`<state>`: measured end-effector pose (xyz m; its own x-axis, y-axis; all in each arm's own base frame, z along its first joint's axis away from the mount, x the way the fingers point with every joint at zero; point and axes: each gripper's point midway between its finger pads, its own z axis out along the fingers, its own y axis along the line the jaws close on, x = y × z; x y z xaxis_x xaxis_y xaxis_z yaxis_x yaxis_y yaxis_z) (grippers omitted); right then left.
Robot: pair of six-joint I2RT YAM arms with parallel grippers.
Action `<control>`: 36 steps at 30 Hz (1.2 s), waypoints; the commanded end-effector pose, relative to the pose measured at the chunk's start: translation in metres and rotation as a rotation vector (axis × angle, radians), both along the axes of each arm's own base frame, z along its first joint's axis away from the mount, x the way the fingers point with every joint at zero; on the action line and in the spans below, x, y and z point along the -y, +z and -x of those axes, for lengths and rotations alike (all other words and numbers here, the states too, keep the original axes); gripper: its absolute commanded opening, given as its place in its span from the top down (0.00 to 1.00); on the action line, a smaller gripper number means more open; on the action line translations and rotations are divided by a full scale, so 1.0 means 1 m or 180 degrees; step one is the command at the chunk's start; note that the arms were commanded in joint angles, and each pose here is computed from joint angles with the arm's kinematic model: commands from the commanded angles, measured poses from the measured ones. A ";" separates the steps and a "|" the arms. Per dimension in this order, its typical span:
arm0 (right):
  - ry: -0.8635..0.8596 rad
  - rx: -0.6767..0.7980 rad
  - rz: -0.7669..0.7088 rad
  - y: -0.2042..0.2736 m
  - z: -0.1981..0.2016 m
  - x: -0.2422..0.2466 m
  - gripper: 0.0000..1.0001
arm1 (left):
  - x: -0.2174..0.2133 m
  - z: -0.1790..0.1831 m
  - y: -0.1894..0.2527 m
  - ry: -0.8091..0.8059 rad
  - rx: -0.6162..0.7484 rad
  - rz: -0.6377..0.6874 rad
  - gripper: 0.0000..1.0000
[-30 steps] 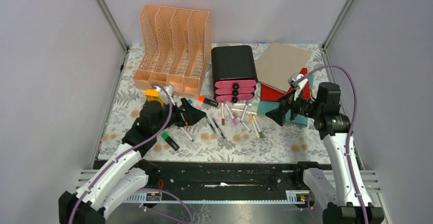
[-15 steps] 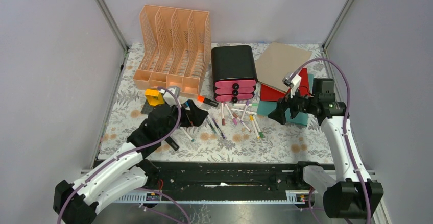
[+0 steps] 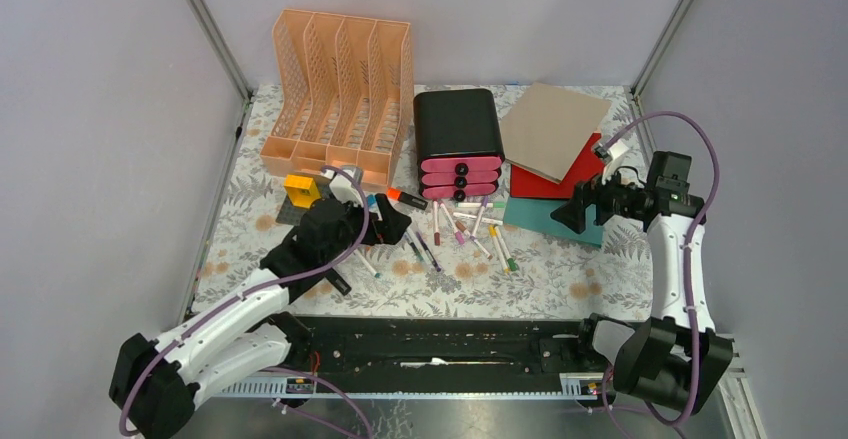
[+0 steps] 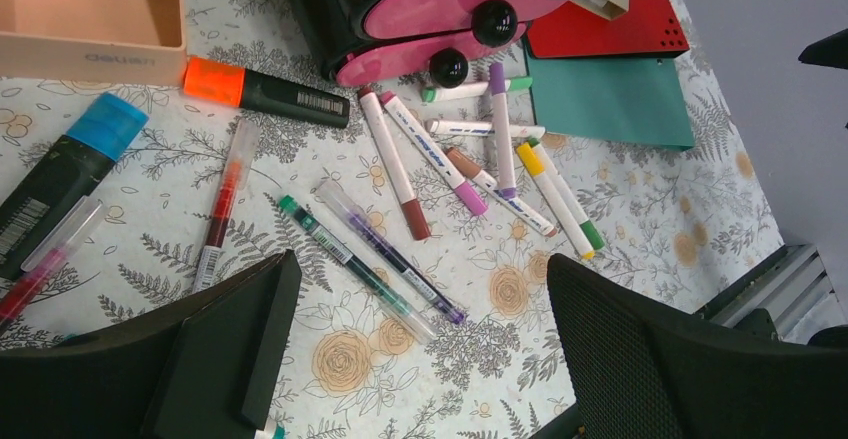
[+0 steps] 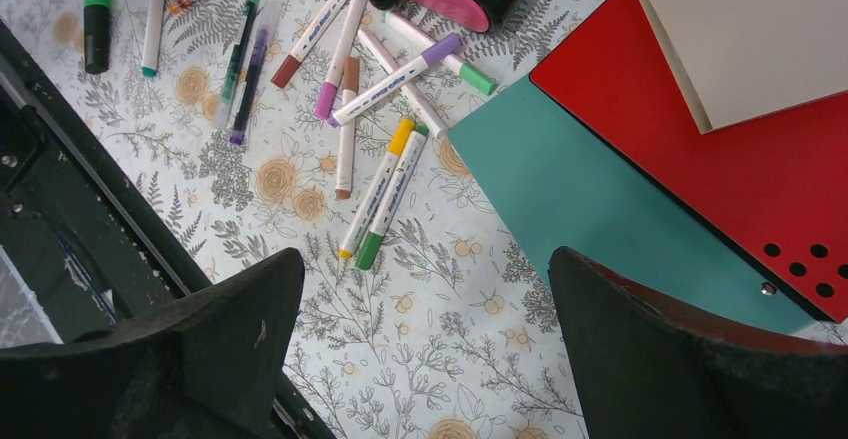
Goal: Organize the desk
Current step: Open the drawer in the storage box.
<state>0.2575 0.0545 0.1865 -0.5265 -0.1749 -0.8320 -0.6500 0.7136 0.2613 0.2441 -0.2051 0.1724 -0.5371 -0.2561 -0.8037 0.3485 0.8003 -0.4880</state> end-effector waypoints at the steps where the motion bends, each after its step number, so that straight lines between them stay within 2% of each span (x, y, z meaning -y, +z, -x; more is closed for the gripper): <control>1: 0.0062 0.0003 -0.0150 0.004 -0.002 0.000 0.00 | 0.013 -0.010 0.032 -0.0178 0.0233 0.0186 0.01; 7: 0.0098 0.0045 -0.0284 0.008 -0.004 -0.005 0.00 | 0.020 -0.007 0.019 -0.0307 0.0102 0.0269 0.01; 15: -0.0074 0.0074 -0.0589 0.017 -0.010 -0.011 0.00 | 0.052 0.019 0.010 -0.0885 -0.0247 0.0680 0.01; 18: -0.0069 0.0065 -0.0647 0.023 -0.008 -0.014 0.00 | 0.061 0.030 0.009 -0.1019 -0.0426 0.0969 0.01; 21: 0.0044 0.0082 -0.0651 0.029 0.001 -0.018 0.00 | 0.072 0.040 0.017 -0.1117 -0.0420 0.1267 0.01; 29: 0.0041 0.0190 -0.0418 0.033 0.020 -0.019 0.00 | 0.086 0.054 -0.016 -0.0729 -0.0503 0.0962 0.01; 36: -0.0048 0.0114 -0.0315 0.020 0.020 -0.014 0.00 | 0.101 0.048 -0.022 -0.0532 -0.0450 0.0550 0.01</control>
<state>0.2375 0.0725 0.2143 -0.4833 -0.0631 -0.8732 -0.6643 0.6761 0.3188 0.1725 -0.2970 0.1303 -0.7600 -0.2269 -0.6091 0.3934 0.5854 -0.7089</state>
